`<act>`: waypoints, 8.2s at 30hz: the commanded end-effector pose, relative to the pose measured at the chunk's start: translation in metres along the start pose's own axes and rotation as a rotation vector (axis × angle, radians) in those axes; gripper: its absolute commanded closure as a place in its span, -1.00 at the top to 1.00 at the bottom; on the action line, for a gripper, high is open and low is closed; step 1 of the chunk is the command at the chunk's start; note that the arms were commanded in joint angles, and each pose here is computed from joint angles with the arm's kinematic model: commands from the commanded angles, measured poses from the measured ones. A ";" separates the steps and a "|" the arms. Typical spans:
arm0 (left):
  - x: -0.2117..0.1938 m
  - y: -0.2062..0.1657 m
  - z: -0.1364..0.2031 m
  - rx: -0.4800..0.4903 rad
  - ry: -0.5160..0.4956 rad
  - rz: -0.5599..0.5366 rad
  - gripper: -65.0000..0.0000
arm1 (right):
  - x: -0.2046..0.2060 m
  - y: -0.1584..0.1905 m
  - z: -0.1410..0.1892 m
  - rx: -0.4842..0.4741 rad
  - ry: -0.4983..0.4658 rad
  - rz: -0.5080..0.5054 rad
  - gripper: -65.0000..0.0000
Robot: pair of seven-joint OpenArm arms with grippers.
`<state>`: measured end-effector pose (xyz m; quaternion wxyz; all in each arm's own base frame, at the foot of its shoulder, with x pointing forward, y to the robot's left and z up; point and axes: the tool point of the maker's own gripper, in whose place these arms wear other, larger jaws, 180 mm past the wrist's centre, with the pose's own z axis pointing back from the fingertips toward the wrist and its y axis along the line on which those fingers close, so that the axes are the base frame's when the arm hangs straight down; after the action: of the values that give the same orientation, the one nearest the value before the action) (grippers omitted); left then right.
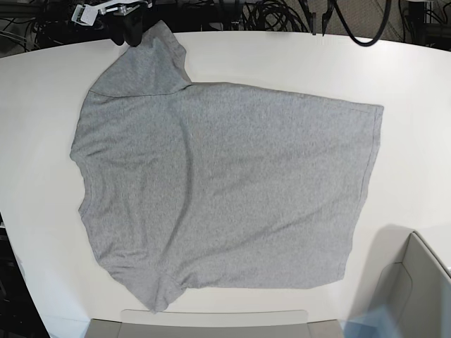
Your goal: Fold the T-shirt properly
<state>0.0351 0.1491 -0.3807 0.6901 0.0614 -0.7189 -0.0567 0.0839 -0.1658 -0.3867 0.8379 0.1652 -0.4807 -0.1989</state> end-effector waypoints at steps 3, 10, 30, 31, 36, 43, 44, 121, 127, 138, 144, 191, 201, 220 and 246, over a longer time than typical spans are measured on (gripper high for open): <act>0.005 0.005 0.006 -0.008 -0.016 -0.013 -0.58 | -0.001 -0.004 0.002 -0.004 0.004 -0.004 -0.11; 0.006 0.005 0.006 -0.008 -0.016 -0.013 -0.58 | -0.004 -0.012 -0.010 -0.017 -0.002 -0.006 -0.11; 0.039 0.028 -0.021 0.055 -0.036 0.009 -0.57 | -0.030 0.000 -0.024 0.001 0.112 -0.038 -0.11; 0.039 0.035 -0.022 0.077 -0.016 0.026 -0.56 | -0.030 0.000 -0.024 0.001 0.112 -0.038 -0.11; 0.038 0.057 -0.048 0.118 0.110 0.202 -0.40 | -0.034 -0.001 -0.019 -0.006 0.124 -0.039 -0.11; 0.009 0.084 -0.084 0.182 0.395 0.588 -0.32 | -0.032 -0.003 -0.019 -0.005 0.125 -0.031 -0.11; 0.004 0.089 -0.090 0.197 0.421 0.635 -0.32 | -0.032 -0.003 -0.019 -0.005 0.125 -0.029 -0.11; -0.154 0.147 -0.061 0.321 1.318 0.755 -0.33 | -0.023 0.008 -0.019 0.022 0.103 -0.032 -0.11; -0.155 0.131 -0.063 0.271 1.392 0.759 -0.33 | -0.023 0.008 -0.019 0.022 0.103 -0.032 -0.11; -0.146 0.071 -0.062 0.119 1.488 0.674 -0.33 | -0.023 0.008 -0.019 0.023 0.103 -0.031 -0.11; -0.138 0.044 -0.062 0.058 1.511 0.660 -0.33 | -0.023 0.008 -0.018 0.022 0.105 -0.031 -0.11; -0.126 0.100 -0.110 0.073 1.360 0.790 -0.32 | -0.024 0.003 -0.014 0.021 0.124 -0.010 -0.11; -0.123 0.093 -0.125 0.063 1.330 0.812 -0.32 | -0.024 0.003 -0.014 0.023 0.124 -0.009 -0.11; -0.120 0.097 -0.131 0.065 1.309 0.811 -1.00 | 0.009 -0.003 -0.013 0.005 0.044 0.013 -1.00; -0.064 0.135 -0.057 0.175 1.247 0.639 -1.00 | 0.041 0.002 0.037 0.023 -0.101 -0.013 -1.00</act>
<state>0.0915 0.2893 -0.4228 0.9467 -0.0831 -0.1733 0.2586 0.0696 -0.1877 -0.3466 0.8181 0.1603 -0.5114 -0.2083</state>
